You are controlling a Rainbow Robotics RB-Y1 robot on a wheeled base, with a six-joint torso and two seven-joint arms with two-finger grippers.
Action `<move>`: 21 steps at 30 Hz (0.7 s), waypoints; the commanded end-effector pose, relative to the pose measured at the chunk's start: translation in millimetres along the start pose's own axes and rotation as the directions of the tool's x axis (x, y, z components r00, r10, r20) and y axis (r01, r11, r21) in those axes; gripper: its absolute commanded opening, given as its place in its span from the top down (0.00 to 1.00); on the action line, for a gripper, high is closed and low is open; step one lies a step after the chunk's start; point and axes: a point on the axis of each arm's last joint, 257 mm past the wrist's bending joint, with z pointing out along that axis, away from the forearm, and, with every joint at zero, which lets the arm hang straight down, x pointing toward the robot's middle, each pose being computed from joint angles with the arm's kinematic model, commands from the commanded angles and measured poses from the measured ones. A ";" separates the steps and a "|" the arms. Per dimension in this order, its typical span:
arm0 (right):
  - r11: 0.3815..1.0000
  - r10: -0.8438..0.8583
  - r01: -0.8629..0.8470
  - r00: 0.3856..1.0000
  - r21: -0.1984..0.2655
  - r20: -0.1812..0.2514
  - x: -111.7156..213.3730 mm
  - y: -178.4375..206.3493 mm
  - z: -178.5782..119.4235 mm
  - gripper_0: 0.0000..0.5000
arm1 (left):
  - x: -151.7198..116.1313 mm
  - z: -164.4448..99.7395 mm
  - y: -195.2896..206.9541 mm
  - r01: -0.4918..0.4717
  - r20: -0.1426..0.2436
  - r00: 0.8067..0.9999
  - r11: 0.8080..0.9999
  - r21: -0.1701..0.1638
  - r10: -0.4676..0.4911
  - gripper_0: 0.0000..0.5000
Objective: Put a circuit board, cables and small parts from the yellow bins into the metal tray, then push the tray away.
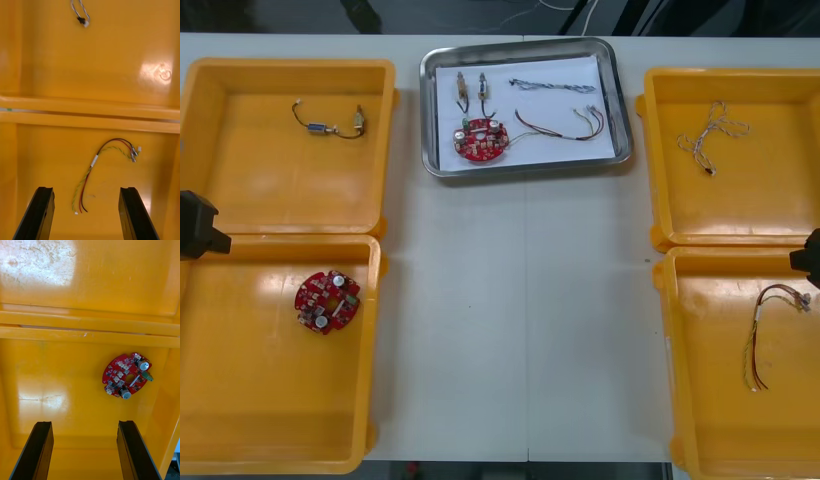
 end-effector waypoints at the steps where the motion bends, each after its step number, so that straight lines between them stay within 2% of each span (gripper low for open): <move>1: 0.996 0.073 -0.070 0.996 0.063 -0.057 22.8 -37.9 -0.5 0.00 | -3.0 -13.2 12.4 -0.058 0.023 0.998 0.998 -0.037 0.059 0.00; 8: 0.989 0.134 -0.124 0.981 0.077 -0.141 51.8 -54.2 11.4 0.00 | -3.0 -13.2 12.4 -0.058 0.023 0.998 0.998 -0.037 0.059 0.00; 17: 0.982 0.184 -0.175 0.966 0.067 -0.181 62.5 -60.6 19.4 0.00 | -3.0 -13.2 12.4 -0.058 0.023 0.998 0.998 -0.037 0.059 0.00; 21: 0.983 0.185 -0.178 0.966 0.053 -0.179 60.4 -55.7 18.8 0.00 | -3.0 -13.2 12.4 -0.058 0.023 0.998 0.998 -0.037 0.059 0.00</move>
